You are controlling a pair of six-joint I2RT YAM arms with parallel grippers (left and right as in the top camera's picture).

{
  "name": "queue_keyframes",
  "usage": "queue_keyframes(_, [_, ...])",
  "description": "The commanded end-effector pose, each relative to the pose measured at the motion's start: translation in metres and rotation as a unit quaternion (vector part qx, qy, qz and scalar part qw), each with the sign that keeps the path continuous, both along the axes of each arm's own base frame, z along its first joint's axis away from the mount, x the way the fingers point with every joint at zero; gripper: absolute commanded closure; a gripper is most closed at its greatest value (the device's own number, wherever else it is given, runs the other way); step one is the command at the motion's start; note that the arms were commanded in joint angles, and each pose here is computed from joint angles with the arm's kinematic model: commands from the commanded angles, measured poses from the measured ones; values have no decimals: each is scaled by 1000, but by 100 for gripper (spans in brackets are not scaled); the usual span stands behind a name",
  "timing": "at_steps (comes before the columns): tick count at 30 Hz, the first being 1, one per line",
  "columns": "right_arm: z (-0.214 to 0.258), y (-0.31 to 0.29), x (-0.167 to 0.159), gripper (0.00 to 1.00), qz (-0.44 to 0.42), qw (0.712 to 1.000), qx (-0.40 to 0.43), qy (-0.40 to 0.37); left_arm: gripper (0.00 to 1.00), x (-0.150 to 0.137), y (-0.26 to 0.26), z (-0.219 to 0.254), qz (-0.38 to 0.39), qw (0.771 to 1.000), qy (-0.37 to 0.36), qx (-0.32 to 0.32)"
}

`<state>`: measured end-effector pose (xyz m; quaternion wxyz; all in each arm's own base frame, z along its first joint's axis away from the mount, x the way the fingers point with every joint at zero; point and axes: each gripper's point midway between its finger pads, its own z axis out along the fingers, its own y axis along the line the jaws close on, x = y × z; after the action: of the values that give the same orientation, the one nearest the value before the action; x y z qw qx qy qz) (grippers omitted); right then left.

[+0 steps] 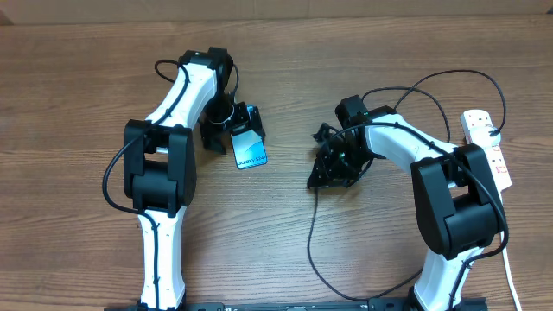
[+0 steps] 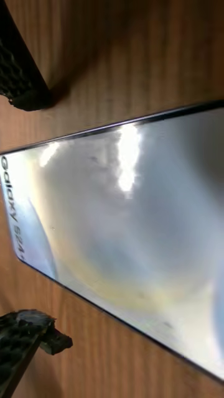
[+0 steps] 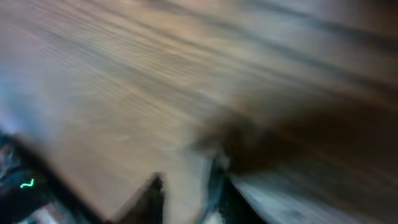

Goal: Plug charger to phone and switch on socket

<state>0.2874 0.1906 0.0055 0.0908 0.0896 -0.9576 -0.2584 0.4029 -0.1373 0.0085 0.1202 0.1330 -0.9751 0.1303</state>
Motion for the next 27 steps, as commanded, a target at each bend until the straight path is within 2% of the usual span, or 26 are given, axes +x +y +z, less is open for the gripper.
queue_keyframes(1, [-16, -33, 13, 46, -42, 992, -120, -18, 0, -1, 7, -36, 14, 998, 10, 62])
queue_keyframes(4, [-17, -36, 14, 5, -45, 991, -128, -20, 0, 1, 6, -41, 19, 995, -2, 99])
queue_keyframes(5, [-16, -35, 15, 0, -45, 991, -128, -20, 0, 1, 5, -43, 19, 994, -7, 111])
queue_keyframes(13, [43, -26, 53, 0, -49, 989, -127, -53, 0, 0, 0, -54, 13, 985, -26, 172])
queue_keyframes(18, [75, -27, 77, 0, -72, 983, -142, -85, 24, -7, -2, -60, -2, 986, -10, 167])
queue_keyframes(24, [76, -70, 83, 0, -124, 951, -266, -100, 24, -17, -1, -58, -29, 987, 9, 156])
queue_keyframes(27, [74, -68, 73, 0, -110, 956, -258, -82, 25, -18, 0, -58, -33, 987, 11, 157])
